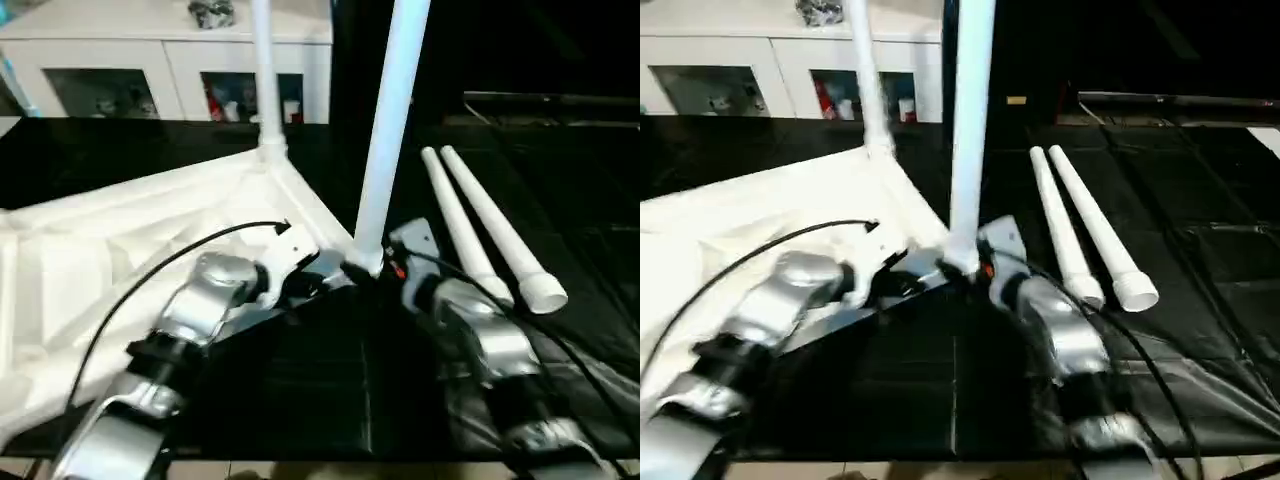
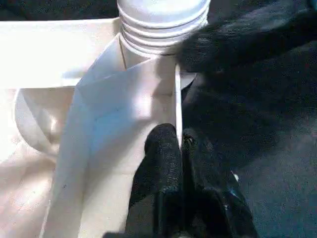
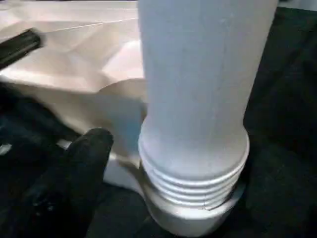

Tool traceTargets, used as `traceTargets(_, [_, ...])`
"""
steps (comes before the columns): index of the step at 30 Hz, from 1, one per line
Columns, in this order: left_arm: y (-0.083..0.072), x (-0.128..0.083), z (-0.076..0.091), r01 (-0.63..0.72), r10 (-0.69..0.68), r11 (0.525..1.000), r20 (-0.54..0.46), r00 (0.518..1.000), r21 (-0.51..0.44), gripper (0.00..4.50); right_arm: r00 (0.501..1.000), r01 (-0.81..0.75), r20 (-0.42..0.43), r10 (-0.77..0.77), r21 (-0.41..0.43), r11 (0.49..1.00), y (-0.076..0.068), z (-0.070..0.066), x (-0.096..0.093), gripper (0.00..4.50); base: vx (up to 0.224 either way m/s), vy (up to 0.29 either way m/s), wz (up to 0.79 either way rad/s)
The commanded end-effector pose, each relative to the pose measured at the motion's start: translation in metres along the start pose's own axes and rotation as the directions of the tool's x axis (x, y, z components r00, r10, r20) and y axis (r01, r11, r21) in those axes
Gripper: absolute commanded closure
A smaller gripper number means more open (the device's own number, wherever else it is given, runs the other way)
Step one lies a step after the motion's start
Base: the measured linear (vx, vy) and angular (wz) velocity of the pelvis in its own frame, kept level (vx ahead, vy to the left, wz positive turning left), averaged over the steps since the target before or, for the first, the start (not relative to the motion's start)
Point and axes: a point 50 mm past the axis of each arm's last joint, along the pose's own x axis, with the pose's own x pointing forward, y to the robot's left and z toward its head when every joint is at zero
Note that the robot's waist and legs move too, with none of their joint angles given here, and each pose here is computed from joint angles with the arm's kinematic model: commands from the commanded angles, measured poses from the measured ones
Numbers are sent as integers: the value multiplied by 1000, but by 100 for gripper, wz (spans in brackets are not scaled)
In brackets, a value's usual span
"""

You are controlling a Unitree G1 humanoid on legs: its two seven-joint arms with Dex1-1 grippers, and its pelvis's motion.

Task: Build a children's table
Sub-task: Rotate leg to tighten

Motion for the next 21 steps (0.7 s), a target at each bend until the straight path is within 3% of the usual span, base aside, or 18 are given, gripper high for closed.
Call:
traceTargets(1, [0, -4, 11, 57, -61, 994, 37, 997, 95, 450, 985, -172, -4, 172, -61, 983, 9, 4, -7, 8, 0, 0, 0])
traceTargets(2, [2, -10, 9, 89, -93, 990, 33, 995, 113, 450, 976, -220, -22, 219, -73, 973, 5, 4, -17, 8, 0, 0, 0])
traceTargets(9, [-2, -25, 1, 260, -260, 947, -25, 965, 190, 450, 946, -322, -73, 316, -101, 941, -7, 10, -37, 8, 0, 0, 0])
traceTargets(14, [-4, -32, -11, 391, -365, 883, -146, 920, 259, 450, 900, -429, -154, 408, -135, 893, -9, 11, -43, 8, 0, 0, 0])
traceTargets(19, [-5, -32, -12, 420, -389, 867, -162, 907, 268, 450, 880, -466, -176, 440, -144, 873, -8, 12, -43, 8, 0, 0, 0])
traceTargets(21, [-7, -31, -12, 446, -410, 849, -180, 894, 283, 450, 848, -523, -194, 493, -153, 839, -2, 12, -41, 8, 0, 0, 0])
